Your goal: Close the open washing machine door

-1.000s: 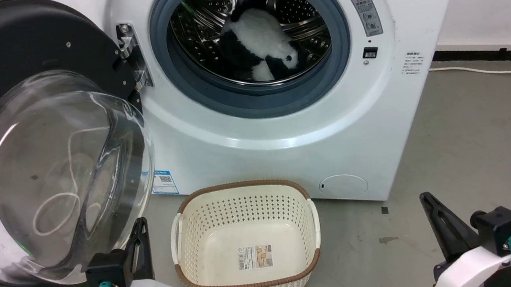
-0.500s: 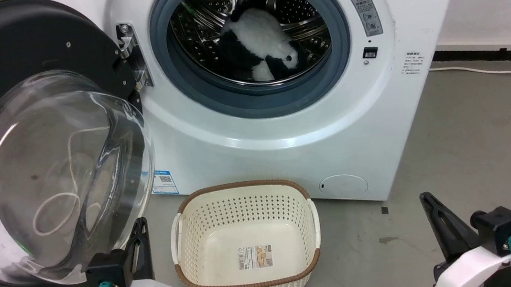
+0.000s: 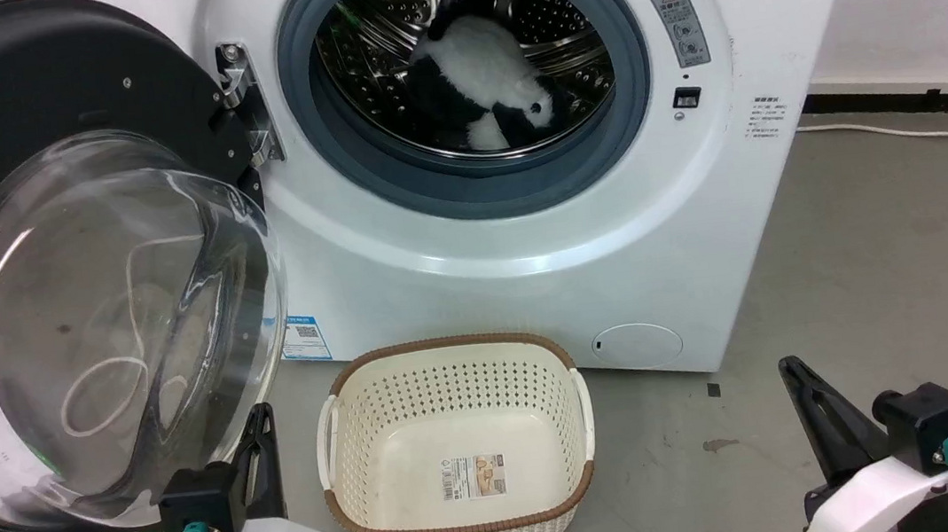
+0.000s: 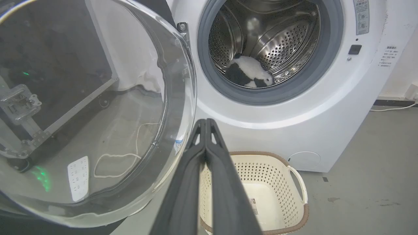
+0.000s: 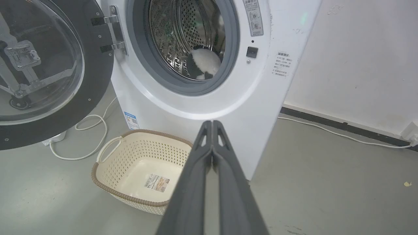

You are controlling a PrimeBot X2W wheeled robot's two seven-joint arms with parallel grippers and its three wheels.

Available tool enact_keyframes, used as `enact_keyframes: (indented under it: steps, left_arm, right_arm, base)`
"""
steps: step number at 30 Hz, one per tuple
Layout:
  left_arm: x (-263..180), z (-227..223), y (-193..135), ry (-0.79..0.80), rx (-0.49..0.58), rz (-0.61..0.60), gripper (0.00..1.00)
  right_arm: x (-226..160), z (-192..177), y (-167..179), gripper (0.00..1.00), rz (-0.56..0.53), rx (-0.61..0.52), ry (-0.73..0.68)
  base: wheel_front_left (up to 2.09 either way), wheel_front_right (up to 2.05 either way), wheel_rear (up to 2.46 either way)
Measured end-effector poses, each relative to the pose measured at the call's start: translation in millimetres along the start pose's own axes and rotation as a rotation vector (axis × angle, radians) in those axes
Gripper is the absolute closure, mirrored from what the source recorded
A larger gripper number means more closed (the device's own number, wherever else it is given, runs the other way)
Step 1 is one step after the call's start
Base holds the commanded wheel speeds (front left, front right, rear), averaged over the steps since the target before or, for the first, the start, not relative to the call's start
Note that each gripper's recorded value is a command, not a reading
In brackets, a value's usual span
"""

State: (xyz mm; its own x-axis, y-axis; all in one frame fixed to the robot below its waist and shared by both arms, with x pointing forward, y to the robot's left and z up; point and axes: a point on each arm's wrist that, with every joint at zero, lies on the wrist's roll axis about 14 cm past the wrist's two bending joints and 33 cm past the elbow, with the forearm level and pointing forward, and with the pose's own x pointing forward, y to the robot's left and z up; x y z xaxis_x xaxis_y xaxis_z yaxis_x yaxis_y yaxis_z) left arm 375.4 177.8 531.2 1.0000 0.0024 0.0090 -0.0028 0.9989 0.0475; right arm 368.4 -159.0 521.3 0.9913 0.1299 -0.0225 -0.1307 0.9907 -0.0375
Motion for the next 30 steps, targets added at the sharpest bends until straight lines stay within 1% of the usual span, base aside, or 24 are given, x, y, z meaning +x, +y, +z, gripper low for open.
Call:
enact_keyframes:
  steps: [2, 3, 10, 30]
  left_arm:
    - [0, 0, 0, 0.000, 0.000, 0.000, 1.00]
    - [0, 0, 0, 0.000, 0.000, 0.000, 0.00]
    - [0, 0, -2, 0.000, -0.003, -0.005, 0.00]
    - [-1, 0, -12, -0.025, -0.062, -0.033, 0.00]
  right_arm:
    - [0, 0, 0, 1.00, -0.001, 0.000, 0.000]
    - [0, 0, 0, 0.00, 0.000, 0.001, 0.001]
    - [0, -1, 1, 0.00, 0.002, 0.005, 0.001]
    - [-3, -6, 3, 0.00, 0.005, 0.080, -0.014]
  base:
    - [0.00, 0.00, 0.00]
    - [0.00, 0.00, 0.00]
    - [0.00, 0.00, 0.00]
    - [0.00, 0.00, 0.00]
